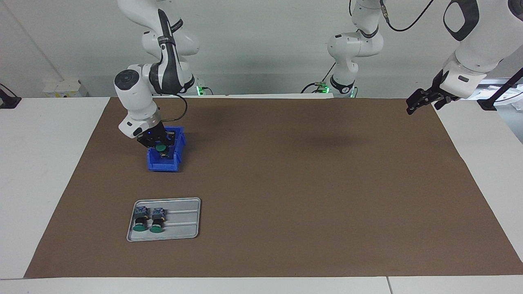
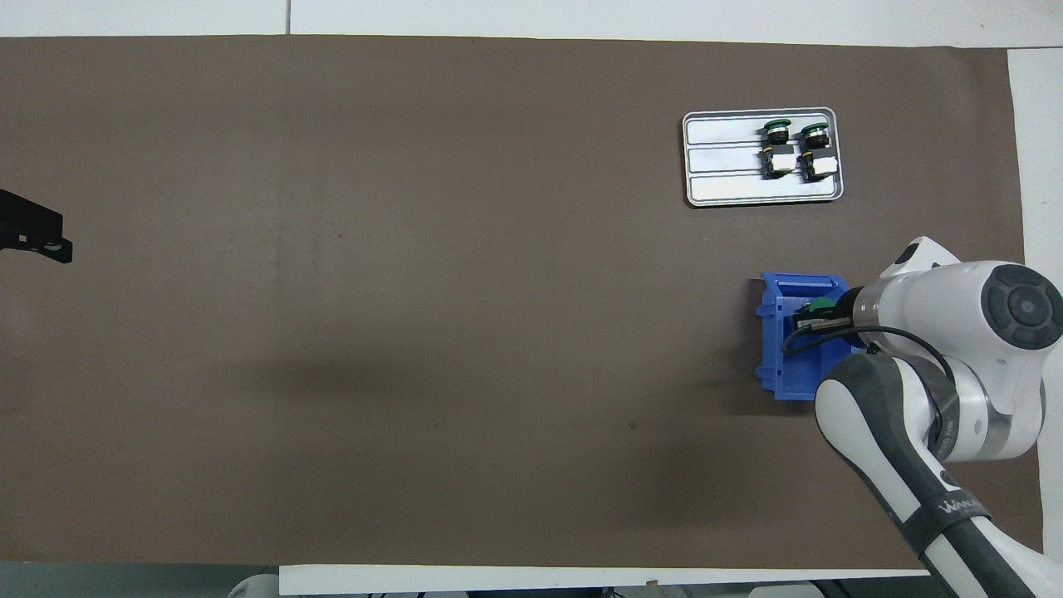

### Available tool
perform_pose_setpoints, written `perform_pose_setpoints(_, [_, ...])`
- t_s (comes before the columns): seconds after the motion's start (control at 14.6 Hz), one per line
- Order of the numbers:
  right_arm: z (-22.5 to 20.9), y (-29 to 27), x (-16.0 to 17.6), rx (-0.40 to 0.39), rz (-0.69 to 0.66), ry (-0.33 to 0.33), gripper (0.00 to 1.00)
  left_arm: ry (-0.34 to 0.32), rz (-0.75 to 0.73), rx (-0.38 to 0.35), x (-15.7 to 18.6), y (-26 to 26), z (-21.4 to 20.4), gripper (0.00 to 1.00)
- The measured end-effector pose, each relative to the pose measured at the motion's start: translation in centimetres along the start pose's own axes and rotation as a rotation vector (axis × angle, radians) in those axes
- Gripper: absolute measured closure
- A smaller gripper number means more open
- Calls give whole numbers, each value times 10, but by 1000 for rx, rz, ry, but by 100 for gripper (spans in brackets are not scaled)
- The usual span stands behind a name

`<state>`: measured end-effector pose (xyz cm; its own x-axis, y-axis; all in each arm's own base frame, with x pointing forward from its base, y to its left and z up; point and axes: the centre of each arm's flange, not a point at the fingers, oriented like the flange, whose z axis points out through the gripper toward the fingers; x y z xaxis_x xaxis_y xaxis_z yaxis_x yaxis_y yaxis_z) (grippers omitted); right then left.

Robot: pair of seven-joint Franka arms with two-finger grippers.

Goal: Place and press button with both arms
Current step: 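Lower the button into the blue bin and open the right gripper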

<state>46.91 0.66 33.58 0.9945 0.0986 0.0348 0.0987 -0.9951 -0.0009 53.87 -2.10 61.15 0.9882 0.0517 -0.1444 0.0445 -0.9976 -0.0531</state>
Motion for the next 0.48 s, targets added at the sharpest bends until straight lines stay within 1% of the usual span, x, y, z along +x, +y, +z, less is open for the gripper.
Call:
perform_pose_setpoints(0.34, [5, -15, 0, 1, -7, 2, 66, 0, 2, 0, 0, 1, 0, 0])
perform_pose_setpoints(0.48, [5, -14, 0, 1, -6, 2, 64, 5, 2, 0, 0, 1, 0, 0])
